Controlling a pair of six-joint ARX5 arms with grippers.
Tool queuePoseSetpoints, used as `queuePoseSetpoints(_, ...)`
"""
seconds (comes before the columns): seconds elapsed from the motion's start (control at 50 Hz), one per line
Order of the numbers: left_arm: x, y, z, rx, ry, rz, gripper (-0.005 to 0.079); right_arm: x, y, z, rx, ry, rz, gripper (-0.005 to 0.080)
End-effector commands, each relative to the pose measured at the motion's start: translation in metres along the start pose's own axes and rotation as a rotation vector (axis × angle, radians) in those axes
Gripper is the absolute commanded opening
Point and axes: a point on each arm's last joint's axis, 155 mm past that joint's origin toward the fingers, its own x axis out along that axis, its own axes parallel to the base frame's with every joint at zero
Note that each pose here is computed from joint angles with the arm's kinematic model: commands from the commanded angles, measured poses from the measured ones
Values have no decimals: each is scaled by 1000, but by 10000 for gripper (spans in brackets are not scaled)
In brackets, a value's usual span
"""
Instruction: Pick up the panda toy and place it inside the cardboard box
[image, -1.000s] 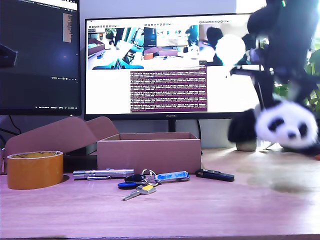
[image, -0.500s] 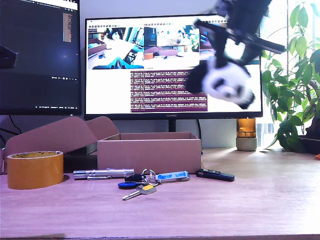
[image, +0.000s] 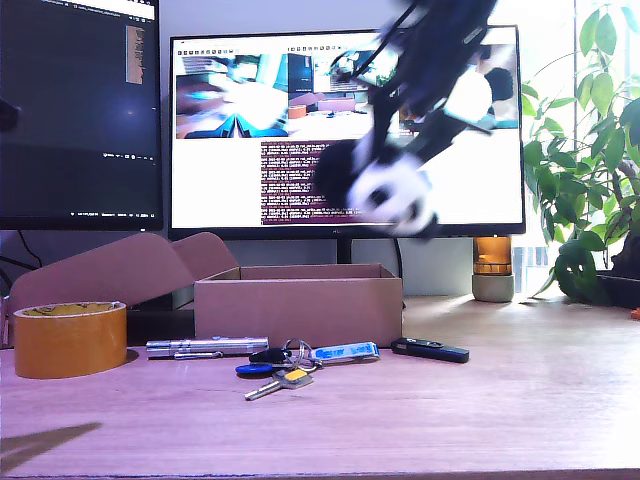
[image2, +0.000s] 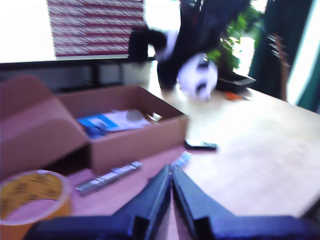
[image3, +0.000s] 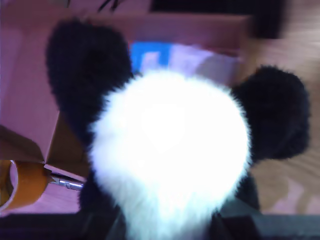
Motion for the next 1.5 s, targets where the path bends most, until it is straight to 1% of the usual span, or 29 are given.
queuePoseSetpoints(0.0, 2, 2, -6, 1, 8, 8, -19, -9, 21, 20, -47, -58, 37, 213)
queuePoseSetpoints(0.16, 1, 14, -4, 1, -3, 72, -19, 3, 33, 32, -97, -72, 49, 213)
queuePoseSetpoints(0.32, 1, 14, -4, 1, -4, 74, -19, 15, 33, 39, -144, -81, 47, 213)
queuePoseSetpoints(0.64, 1, 14, -4, 1, -3, 73, -19, 31, 16, 60, -207, -152, 0, 213)
queuePoseSetpoints(0.82, 1, 14, -4, 1, -3, 73, -19, 48, 11, 52, -232, -124, -8, 213)
queuePoseSetpoints(0.92, 1, 14, -4, 1, -3, 73, -19, 54, 9, 45, -249, -96, -14, 213)
queuePoseSetpoints(1.1, 1, 14, -4, 1, -3, 73, -19, 58, 8, 40, -294, -76, -19, 213)
queuePoseSetpoints(1.32, 1, 14, -3, 1, -4, 73, -19, 59, 15, 36, -375, -70, -11, 213)
queuePoseSetpoints(1.48, 1, 14, -3, 1, -4, 73, -19, 63, 25, 30, -423, -56, 18, 213)
